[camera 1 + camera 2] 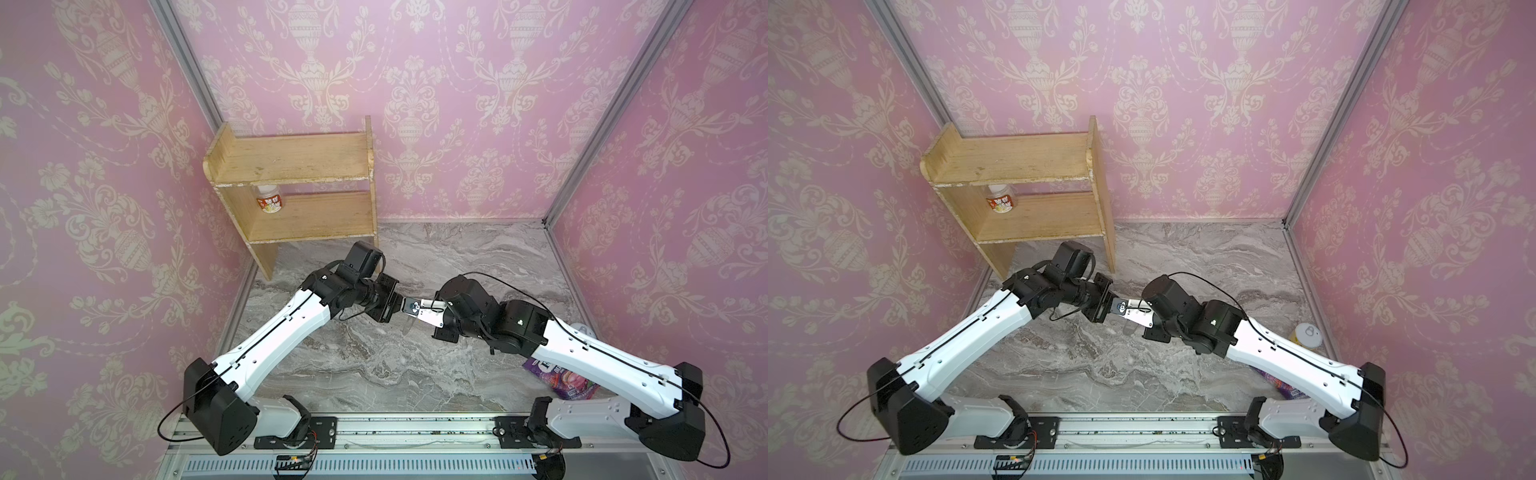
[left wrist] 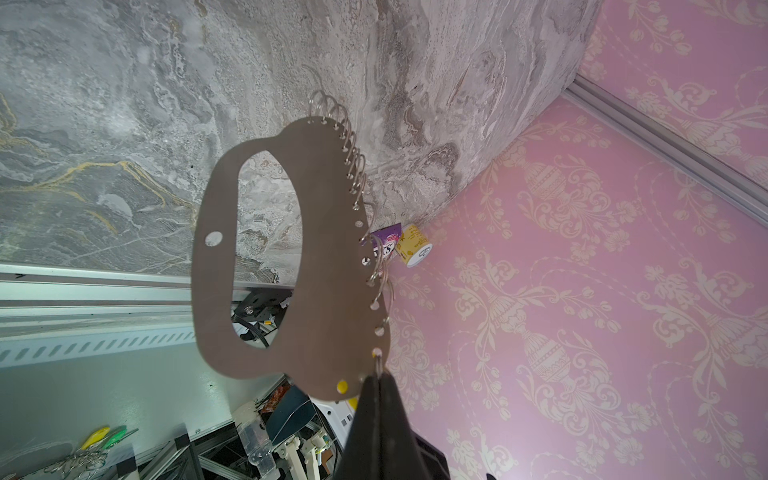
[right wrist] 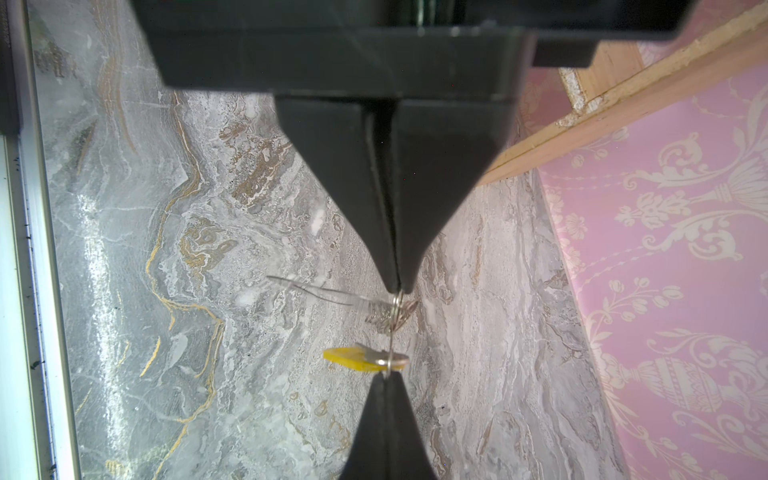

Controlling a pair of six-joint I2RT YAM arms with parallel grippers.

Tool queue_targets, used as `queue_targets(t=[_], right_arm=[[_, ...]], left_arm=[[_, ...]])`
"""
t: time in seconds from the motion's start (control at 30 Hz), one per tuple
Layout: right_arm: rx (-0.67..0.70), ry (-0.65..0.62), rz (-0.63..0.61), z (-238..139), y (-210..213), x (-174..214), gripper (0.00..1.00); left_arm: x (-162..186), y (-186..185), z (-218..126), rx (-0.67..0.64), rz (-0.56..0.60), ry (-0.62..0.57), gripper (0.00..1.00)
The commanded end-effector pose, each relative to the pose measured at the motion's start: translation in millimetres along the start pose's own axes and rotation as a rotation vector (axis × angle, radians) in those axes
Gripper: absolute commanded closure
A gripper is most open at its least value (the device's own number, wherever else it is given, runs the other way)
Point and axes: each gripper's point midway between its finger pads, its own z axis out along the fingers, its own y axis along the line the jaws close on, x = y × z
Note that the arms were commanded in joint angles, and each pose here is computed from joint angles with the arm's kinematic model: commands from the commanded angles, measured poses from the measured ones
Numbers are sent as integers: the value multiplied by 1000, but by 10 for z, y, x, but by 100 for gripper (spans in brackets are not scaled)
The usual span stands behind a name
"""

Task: Put the keys on the keyring

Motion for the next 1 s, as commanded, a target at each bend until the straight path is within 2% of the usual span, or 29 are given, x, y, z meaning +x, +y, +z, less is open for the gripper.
queue_targets(t=[0.0, 0.97], right_arm=[[-7, 8, -16, 51, 40, 7, 100], [48, 1, -18, -16, -67, -7, 100]], left_arm=[[118, -87, -14, 20, 40, 40, 100], [128, -58, -39, 10, 62, 35, 100]])
